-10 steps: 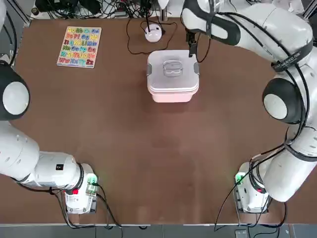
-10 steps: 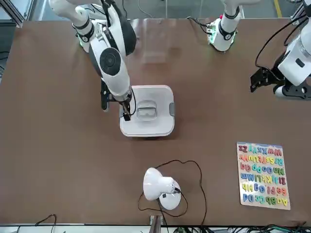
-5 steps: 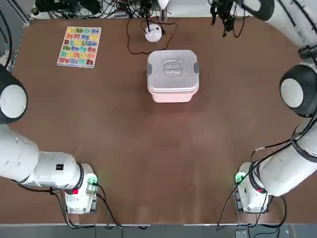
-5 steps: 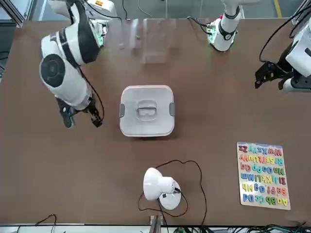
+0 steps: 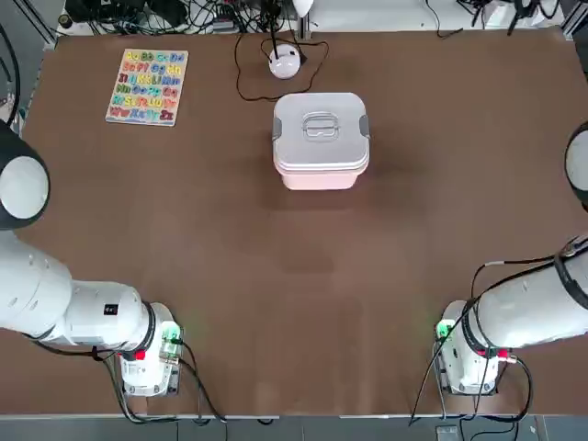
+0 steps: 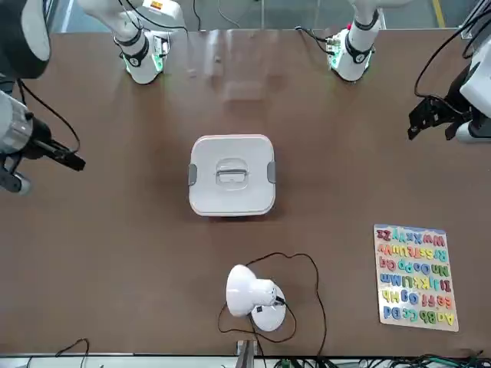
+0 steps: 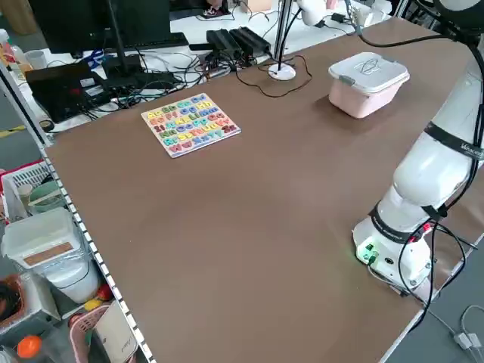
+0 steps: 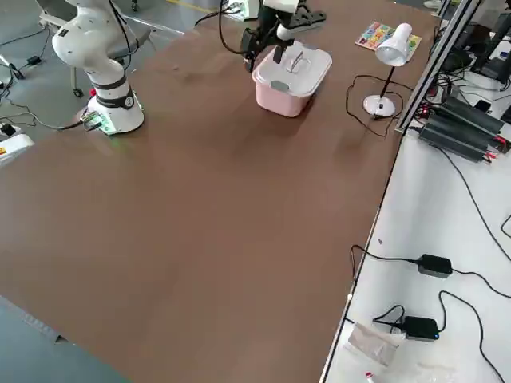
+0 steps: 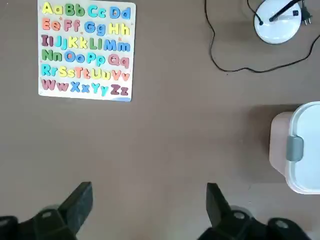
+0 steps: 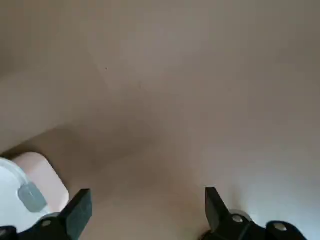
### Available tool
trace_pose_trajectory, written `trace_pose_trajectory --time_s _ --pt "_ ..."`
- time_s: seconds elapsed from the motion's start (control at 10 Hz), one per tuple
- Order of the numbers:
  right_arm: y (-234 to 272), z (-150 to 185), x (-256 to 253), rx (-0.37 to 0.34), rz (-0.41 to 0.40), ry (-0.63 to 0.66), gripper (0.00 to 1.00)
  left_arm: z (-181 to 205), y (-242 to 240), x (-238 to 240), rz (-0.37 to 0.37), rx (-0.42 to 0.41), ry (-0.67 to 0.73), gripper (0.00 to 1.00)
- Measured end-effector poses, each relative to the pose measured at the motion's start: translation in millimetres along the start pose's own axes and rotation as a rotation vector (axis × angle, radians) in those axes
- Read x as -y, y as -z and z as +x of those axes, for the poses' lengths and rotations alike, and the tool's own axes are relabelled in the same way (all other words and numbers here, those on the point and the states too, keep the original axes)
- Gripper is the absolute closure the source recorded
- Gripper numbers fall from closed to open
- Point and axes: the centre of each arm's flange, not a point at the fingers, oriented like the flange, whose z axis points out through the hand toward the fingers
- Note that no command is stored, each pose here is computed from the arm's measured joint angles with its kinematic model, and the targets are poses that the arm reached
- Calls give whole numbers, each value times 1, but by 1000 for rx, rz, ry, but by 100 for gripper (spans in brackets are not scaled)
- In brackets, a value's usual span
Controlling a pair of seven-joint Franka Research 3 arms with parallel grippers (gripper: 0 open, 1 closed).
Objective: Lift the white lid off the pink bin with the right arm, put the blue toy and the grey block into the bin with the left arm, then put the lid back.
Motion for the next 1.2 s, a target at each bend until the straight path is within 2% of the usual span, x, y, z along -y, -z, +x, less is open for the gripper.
trace_pose_trajectory --time_s 0.2,0.7,0.9,1.2 --pt "30 -18 -29 -35 6 94 0 0 0 0 0 0 -29 0" --pt "58 -48 -44 -64 13 343 0 1 -5 -3 0 8 -40 0" --pt "53 -48 -43 -63 12 372 0 1 -5 -3 0 9 -41 0" --pt "50 -43 -40 -100 17 377 0 2 -5 -2 0 9 -39 0"
